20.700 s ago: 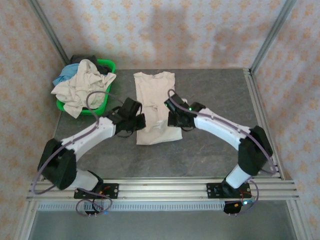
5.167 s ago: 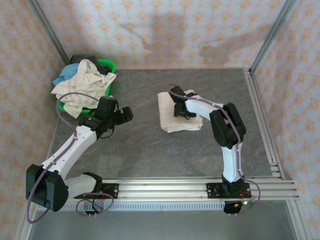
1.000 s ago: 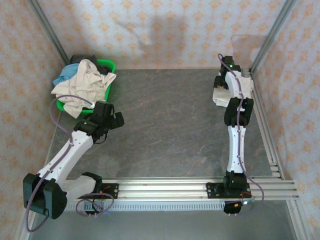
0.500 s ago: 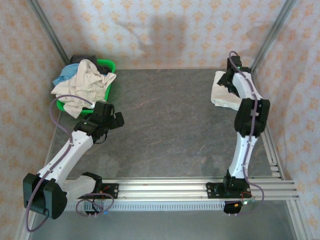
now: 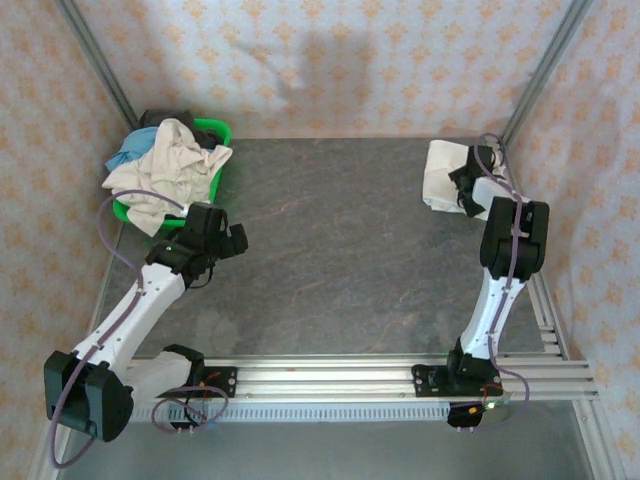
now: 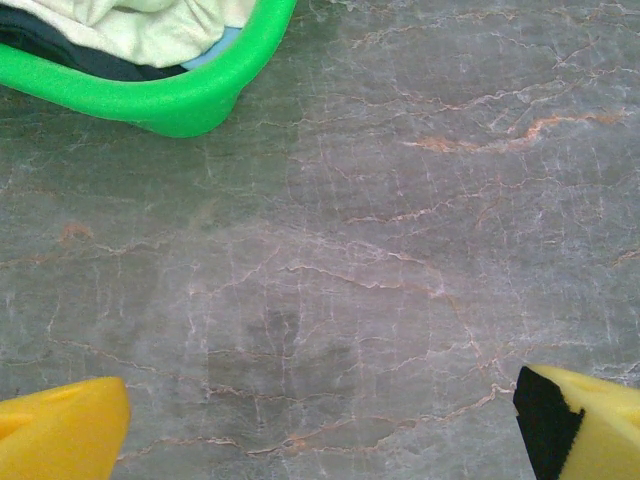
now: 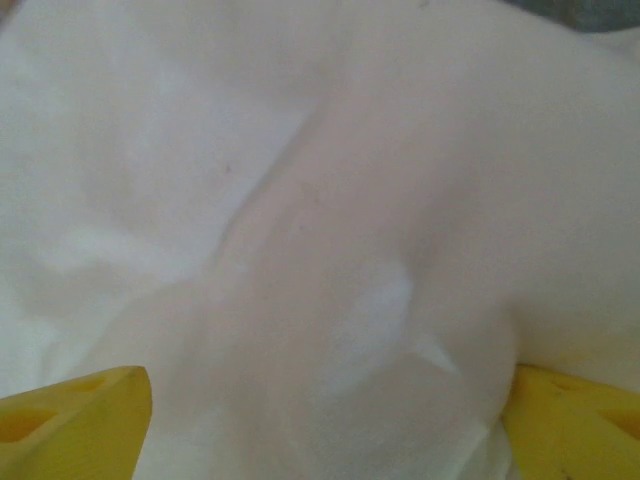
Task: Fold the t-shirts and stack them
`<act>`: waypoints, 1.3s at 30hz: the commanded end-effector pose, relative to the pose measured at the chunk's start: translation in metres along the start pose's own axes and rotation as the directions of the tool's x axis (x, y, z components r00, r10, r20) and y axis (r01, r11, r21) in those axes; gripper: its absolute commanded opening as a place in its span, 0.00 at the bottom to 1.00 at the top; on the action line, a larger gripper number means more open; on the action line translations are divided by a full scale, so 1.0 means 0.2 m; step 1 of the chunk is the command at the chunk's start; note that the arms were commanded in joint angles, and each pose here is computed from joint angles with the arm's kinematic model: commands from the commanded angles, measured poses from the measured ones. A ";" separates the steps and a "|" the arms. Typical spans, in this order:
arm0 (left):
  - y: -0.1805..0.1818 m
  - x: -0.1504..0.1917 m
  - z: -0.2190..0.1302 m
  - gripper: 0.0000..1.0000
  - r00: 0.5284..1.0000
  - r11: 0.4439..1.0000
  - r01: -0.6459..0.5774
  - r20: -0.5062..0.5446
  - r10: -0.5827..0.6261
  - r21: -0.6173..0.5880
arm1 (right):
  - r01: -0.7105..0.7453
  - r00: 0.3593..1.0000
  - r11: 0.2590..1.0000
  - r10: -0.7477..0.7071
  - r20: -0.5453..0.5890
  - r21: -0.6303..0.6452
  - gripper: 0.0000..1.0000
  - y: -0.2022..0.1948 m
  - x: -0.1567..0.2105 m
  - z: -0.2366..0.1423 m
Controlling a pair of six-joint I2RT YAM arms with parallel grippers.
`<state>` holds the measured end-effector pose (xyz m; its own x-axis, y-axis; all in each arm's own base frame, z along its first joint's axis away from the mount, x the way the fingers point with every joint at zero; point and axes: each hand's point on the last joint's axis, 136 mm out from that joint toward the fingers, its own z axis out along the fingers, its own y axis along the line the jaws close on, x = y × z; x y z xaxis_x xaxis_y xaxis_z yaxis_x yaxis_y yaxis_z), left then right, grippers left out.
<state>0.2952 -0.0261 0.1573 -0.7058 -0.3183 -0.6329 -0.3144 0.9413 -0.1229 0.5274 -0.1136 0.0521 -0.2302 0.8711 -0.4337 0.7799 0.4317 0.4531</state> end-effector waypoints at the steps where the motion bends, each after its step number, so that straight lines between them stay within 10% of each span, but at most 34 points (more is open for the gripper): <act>1: 0.06 0.02 0.00 1.00 1.000 0.999 -0.007 0.000 0.007 -0.046 | -0.086 0.996 0.995 0.087 0.015 -0.049 0.88 -0.01 -0.05 0.12; 9: 0.08 0.02 0.01 1.00 1.000 0.998 -0.010 -0.001 0.010 -0.066 | -0.084 0.994 0.996 0.081 -0.069 -0.032 0.85 0.01 -0.03 0.20; 18: 0.15 -0.12 0.01 1.00 0.989 0.985 0.024 0.149 0.001 -0.168 | 0.183 0.978 0.983 -0.181 0.104 -0.003 1.00 -0.02 -0.03 -0.39; 26: 0.23 -0.31 0.13 1.00 0.952 0.948 -0.083 0.257 0.167 -0.309 | 0.585 0.770 0.809 -0.533 0.350 -0.054 1.00 0.01 0.25 -0.80; 34: 0.31 -0.26 0.46 1.00 0.976 0.981 -0.014 0.212 0.056 -0.195 | 0.738 0.653 0.654 -0.633 0.415 -0.164 0.99 -0.04 0.43 -0.87; 39: 0.24 -0.25 0.59 1.00 0.963 0.993 -0.045 0.258 0.071 -0.105 | 0.729 0.621 0.682 -0.623 0.475 -0.059 1.00 -0.10 0.34 -0.87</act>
<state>0.3604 0.0557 0.0788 -0.6279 -0.2392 -0.7406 -0.4071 0.9120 0.0506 0.3921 -0.0078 0.1214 -0.4556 0.2180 -0.8631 0.2915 0.9526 0.0867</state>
